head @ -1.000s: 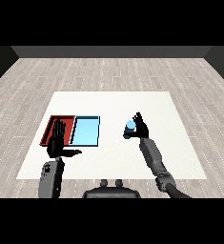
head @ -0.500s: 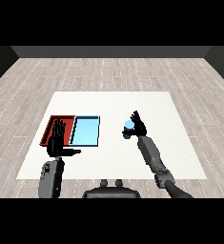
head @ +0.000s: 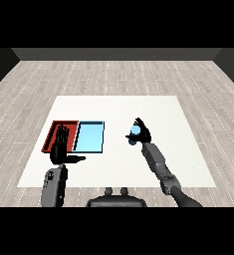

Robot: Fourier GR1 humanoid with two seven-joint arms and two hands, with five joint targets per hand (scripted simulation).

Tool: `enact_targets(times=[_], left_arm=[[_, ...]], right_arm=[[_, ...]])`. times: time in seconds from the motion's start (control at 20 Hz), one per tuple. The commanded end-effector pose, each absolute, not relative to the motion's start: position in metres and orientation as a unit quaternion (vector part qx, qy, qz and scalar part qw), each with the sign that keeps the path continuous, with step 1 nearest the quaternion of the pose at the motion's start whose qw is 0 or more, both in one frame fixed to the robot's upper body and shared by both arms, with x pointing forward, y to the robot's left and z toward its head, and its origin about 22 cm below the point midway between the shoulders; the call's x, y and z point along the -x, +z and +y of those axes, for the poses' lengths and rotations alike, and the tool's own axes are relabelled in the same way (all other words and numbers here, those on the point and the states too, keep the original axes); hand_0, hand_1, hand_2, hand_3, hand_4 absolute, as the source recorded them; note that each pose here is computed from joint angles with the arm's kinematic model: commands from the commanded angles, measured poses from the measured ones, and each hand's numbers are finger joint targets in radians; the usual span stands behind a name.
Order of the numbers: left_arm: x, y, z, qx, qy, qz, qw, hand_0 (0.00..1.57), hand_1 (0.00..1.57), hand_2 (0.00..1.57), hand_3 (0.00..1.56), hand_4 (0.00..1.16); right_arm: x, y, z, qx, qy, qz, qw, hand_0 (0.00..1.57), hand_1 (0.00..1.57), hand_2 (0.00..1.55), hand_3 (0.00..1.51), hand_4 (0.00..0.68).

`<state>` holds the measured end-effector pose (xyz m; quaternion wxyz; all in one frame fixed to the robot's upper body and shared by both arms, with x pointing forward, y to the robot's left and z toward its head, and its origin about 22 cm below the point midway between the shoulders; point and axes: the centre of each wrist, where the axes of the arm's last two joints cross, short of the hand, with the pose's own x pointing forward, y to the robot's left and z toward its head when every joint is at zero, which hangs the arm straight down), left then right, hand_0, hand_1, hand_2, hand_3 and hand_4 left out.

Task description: Pick the blue can and put it in the blue box

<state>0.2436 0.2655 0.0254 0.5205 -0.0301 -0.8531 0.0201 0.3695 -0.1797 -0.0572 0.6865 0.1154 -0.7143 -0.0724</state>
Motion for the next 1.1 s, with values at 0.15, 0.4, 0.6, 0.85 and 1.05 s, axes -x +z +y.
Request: enact_targets(times=[0.15,0.4,0.6,0.85,1.05], left_arm=[[-0.246,0.030,0.263,0.026,0.016,-0.857,0.515,0.00,0.00,0.00,0.00,0.00],[-0.256,0.032,0.269,0.034,0.014,-0.853,0.521,0.00,0.00,0.00,0.00,0.00],[-0.259,0.024,0.247,0.032,0.001,-0.851,0.524,0.00,0.00,0.00,0.00,0.00],[-0.254,0.031,0.232,0.043,-0.020,-0.841,0.539,0.00,0.00,0.00,0.00,0.00],[-0.253,0.011,0.212,0.078,-0.031,-0.823,0.562,0.00,0.00,0.00,0.00,0.00]], right_arm=[[-0.376,-0.055,-0.181,0.008,-0.055,-0.721,0.691,1.49,1.49,1.48,1.44,0.634],[-0.389,-0.040,-0.166,0.008,-0.034,-0.705,0.709,1.50,1.50,1.48,1.44,0.617],[-0.380,-0.044,-0.156,0.007,-0.033,-0.724,0.689,1.49,1.49,1.47,1.41,0.637],[-0.401,0.003,-0.156,0.021,-0.010,-0.756,0.655,1.45,1.45,1.46,1.40,0.631],[-0.408,0.039,-0.168,0.033,0.020,-0.775,0.630,1.43,1.43,1.45,1.39,0.624]])
